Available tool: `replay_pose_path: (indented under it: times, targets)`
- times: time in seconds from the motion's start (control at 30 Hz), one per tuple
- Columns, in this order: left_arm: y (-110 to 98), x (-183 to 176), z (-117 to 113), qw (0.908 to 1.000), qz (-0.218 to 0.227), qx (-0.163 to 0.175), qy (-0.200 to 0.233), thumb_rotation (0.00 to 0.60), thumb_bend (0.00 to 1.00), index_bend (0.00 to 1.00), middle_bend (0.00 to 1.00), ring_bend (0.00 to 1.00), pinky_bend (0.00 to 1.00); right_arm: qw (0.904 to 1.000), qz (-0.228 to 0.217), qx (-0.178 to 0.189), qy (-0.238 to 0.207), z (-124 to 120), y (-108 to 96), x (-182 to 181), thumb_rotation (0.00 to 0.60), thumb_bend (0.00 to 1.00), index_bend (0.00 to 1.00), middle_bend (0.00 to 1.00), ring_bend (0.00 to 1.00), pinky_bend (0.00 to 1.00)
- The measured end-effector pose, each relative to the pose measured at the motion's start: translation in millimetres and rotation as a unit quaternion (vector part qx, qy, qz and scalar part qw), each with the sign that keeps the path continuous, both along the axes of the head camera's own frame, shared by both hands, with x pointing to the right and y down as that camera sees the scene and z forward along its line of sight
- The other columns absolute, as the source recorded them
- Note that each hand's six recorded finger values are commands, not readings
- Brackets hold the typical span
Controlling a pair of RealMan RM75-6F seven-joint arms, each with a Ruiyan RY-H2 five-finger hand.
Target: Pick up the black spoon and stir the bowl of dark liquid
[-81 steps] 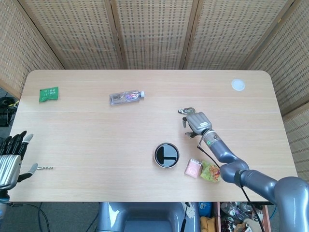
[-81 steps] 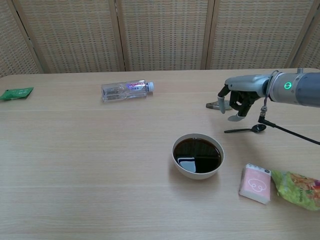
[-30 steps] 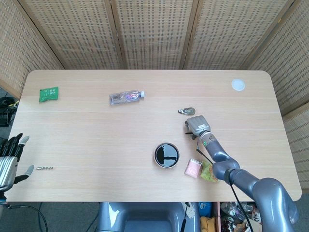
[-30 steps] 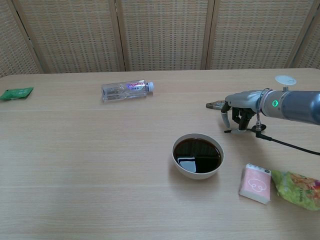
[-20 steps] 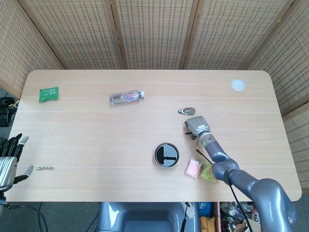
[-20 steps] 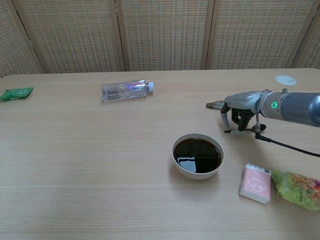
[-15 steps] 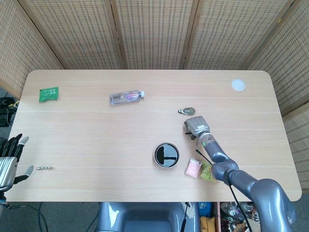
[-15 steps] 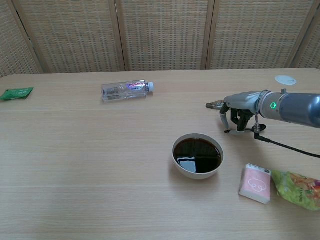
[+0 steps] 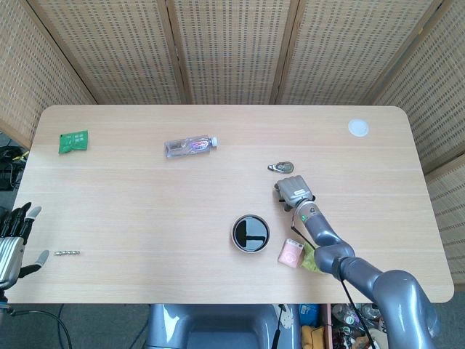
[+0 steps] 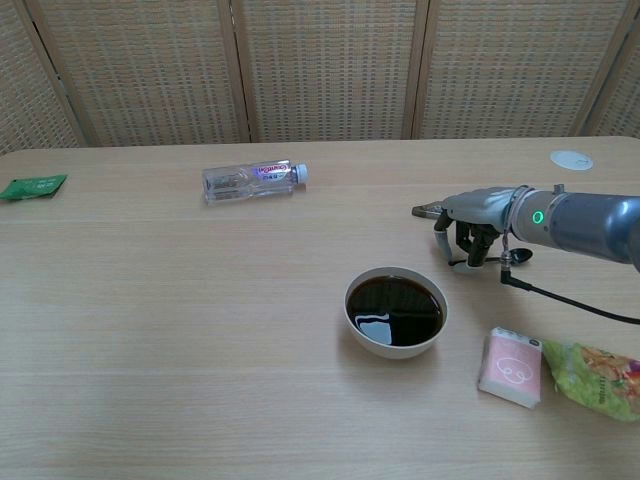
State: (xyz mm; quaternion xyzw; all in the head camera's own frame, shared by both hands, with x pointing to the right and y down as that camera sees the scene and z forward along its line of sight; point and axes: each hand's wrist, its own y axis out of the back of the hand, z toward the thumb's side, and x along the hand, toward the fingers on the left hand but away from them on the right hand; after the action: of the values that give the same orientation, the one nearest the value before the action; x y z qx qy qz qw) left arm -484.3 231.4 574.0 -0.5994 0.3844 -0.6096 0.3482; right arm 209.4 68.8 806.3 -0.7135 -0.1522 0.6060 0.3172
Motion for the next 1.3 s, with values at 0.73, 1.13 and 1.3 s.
replay_pose_path:
  times: [0.73,1.13,1.3]
  targets:
    - [-1.3,1.5,0.5,1.0000,0.003,-0.001,-0.001,0.600,0.32,0.00,0.00,0.00,0.00,1.0000,0.008,0.001,0.004,2.4,1.0,10.8,0.600,0.52,0.56,0.91,0.93,1.00]
    - [-1.0,1.8,2.0,1.0000,0.002,-0.003,-0.002,0.600,0.32,0.00,0.00,0.00,0.00,0.9999,0.011,-0.003,0.007,6.8,3.7,14.2,0.600,0.53,0.57,0.91,0.93,1.00]
    - [-0.3,0.5,2.1,1.0000,0.001,-0.004,-0.002,0.600,0.32,0.00,0.00,0.00,0.00,0.9999,0.011,-0.005,0.007,8.4,4.7,13.7,0.600,0.57,0.59,0.92,0.94,1.00]
